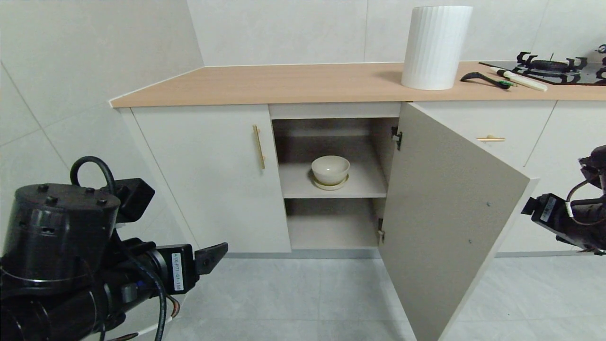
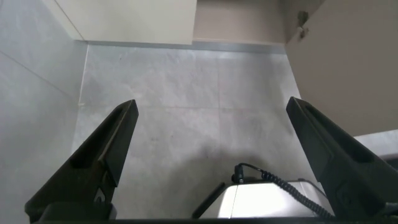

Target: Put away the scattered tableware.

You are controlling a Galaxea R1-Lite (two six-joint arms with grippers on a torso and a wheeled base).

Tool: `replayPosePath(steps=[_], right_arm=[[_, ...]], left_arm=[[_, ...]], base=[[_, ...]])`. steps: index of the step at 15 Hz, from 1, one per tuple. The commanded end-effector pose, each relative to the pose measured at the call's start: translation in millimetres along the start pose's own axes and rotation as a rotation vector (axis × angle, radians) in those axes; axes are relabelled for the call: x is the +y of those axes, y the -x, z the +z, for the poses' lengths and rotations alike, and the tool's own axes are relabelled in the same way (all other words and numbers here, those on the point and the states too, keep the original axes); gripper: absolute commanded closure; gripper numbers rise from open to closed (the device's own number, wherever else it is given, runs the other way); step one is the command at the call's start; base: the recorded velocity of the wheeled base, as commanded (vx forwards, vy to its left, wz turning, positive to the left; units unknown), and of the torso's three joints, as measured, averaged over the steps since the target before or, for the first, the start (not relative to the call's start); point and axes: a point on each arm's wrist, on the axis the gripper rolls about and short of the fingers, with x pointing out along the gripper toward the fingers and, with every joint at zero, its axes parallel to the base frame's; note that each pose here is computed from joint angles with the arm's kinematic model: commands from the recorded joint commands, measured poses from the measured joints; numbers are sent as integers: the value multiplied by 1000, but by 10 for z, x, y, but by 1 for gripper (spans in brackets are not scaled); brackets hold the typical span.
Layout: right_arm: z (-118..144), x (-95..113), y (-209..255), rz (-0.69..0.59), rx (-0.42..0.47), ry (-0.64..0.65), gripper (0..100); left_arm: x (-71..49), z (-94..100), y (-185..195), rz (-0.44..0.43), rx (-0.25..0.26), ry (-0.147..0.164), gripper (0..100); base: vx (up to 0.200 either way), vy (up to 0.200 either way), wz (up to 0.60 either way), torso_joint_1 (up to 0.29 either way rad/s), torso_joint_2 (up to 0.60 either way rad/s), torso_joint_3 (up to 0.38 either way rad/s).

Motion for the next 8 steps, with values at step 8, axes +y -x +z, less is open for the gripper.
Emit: replayPosePath(steps=[8], right_arm=[[-405,850,-436,290,180,184,0]], left_arm=[[25,12,-13,14,-2,7,0]], base=[[0,0,0,0,0,0]])
